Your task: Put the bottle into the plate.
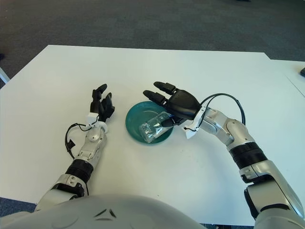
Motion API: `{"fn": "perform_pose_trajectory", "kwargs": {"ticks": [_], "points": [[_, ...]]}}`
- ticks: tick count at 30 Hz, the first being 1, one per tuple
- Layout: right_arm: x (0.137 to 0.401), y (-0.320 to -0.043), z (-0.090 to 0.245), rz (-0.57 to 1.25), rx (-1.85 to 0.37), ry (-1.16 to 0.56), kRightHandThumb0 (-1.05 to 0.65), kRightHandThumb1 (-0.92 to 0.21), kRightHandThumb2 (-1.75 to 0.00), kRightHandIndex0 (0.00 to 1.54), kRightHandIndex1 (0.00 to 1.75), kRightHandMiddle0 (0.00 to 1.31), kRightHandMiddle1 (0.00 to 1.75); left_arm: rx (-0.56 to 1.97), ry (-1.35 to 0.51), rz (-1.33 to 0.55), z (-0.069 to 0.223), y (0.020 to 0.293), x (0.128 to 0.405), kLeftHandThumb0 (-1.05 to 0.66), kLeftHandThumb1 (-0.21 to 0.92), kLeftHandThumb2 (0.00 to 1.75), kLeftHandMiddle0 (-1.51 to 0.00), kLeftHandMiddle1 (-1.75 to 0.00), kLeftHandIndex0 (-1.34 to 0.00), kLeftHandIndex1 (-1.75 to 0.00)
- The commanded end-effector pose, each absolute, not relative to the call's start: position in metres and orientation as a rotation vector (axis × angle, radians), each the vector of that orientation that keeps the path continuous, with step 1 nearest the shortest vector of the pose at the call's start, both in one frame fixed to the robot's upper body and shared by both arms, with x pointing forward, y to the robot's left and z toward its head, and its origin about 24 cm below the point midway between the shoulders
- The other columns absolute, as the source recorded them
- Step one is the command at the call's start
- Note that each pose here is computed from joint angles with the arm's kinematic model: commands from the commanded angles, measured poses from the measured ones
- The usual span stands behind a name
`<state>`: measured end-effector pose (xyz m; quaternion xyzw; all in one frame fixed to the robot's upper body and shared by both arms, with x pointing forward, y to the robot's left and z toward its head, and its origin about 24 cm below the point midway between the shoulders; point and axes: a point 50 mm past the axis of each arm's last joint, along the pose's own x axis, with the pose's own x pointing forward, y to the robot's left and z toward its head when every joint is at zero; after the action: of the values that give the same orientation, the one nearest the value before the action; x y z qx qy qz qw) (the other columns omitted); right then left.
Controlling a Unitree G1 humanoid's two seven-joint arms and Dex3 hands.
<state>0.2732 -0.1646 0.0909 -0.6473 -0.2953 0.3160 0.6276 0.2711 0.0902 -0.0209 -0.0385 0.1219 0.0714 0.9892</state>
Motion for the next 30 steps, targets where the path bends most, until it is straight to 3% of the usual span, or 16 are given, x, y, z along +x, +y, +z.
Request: {"fn": "perform_pose_trajectory", "kwargs": {"ticks": [1,22,30], "points": [[0.278,-0.167,0.099,0.708,-1.504,-0.687,-1.05,-0.92,-0.96,0.0,0.0,0.0,0.0,-0.192,0.394,0.127,-0.038,0.054,0.249,-0.62,0.92,0.76,-0.58,-0.02,-0.1,-0.75],[0.297,-0.171,0.109,0.61,-1.499,-0.678,-1.05,-0.92,-0.89,0.0,0.0,0.0,0.0,-0.195,0.385,0.125,-0.041,0.06,0.248,-0.64,0.92,0.75,-0.59,-0.02,-0.12,-0.75],[0.315,-0.185,0.098,0.547,-1.219,-0.533,-1.05,-0.92,-0.85,0.0,0.0,0.0,0.0,-0.186,0.375,0.119,-0.043,0.065,0.247,-0.67,0.92,0.74,-0.59,-0.01,-0.12,-0.75]]}}
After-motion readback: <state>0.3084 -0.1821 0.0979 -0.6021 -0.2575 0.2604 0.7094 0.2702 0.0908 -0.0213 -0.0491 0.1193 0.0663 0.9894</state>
